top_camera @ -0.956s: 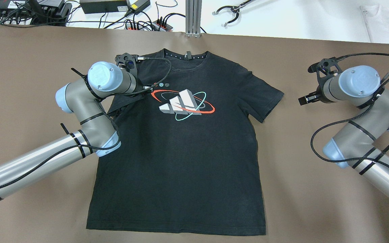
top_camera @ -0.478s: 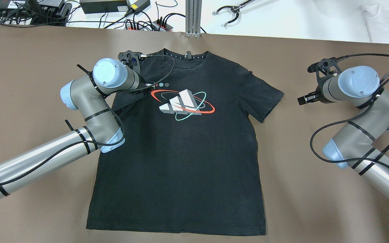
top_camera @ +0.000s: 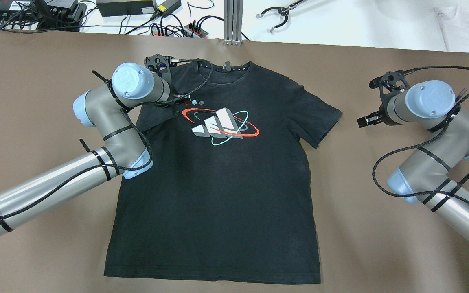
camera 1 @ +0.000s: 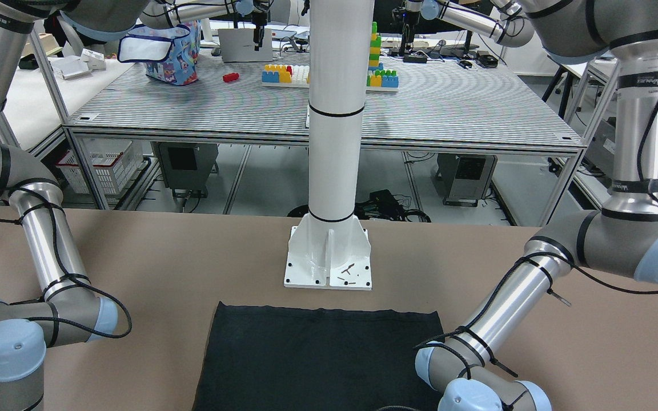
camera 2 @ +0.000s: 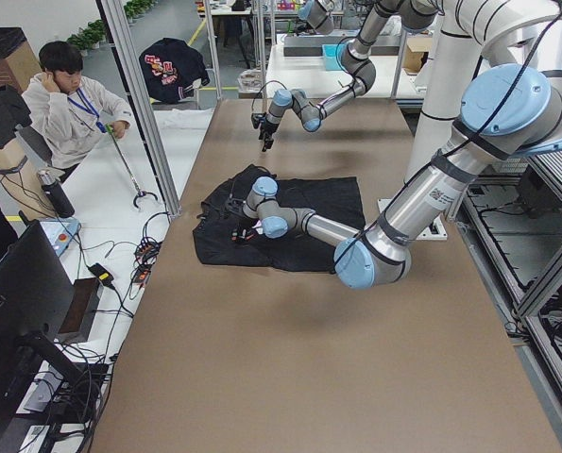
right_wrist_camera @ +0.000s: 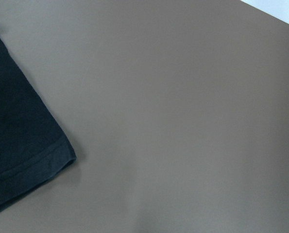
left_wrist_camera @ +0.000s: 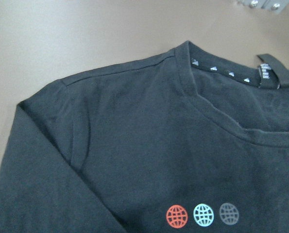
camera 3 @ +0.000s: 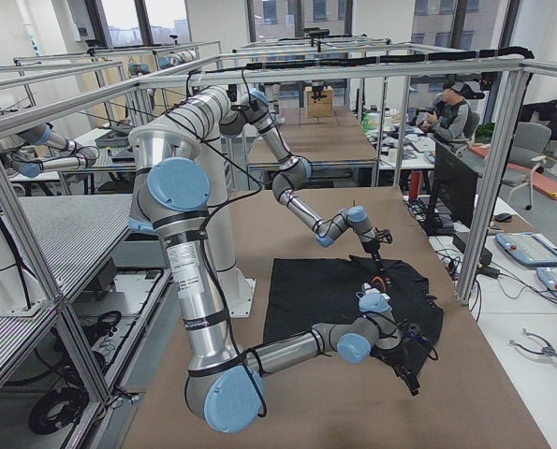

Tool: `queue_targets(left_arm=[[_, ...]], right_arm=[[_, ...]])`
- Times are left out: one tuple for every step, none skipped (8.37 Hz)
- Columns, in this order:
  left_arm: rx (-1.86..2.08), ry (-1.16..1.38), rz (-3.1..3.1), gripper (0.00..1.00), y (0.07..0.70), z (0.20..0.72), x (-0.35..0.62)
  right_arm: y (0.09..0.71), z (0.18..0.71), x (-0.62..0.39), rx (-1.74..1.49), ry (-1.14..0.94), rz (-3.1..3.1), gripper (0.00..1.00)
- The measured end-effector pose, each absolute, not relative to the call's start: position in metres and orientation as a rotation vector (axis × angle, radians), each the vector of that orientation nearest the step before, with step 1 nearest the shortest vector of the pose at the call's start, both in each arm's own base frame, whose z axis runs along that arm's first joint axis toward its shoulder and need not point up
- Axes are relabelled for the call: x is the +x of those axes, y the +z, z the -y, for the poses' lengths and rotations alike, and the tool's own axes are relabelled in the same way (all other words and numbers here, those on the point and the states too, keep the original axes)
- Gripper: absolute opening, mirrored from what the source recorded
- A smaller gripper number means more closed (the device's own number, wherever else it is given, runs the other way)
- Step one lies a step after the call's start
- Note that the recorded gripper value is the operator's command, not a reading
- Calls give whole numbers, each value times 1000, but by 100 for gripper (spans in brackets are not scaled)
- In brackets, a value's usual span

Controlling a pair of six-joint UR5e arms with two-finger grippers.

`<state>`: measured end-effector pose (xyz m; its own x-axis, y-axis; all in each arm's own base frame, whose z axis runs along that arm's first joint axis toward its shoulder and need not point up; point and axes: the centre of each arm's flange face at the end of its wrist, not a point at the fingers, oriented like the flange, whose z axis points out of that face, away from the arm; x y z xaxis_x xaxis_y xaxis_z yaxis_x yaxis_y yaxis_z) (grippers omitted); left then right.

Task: Fold clothes
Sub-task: 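Lower the left gripper onto the shirt shoulder nearest it, then move the right gripper over the other shirt shoulder near the collar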

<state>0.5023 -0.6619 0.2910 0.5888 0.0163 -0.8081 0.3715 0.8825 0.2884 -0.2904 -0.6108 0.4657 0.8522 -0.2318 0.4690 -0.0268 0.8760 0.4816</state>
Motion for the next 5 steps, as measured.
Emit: queue_targets(left_arm=[[464, -216, -935, 100, 284, 664, 500], [465, -216, -940, 100, 280, 665, 499], [467, -216, -943, 100, 278, 665, 499], [468, -216, -944, 100, 277, 665, 499], [468, -216, -944, 100, 277, 665, 499]], right_arm=[[462, 613, -294, 497, -111, 548, 94], [457, 619, -298, 492, -90, 558, 93], [448, 630, -308, 484, -51, 579, 92], [442, 644, -320, 480, 1, 617, 90], [444, 654, -330, 486, 40, 664, 89]])
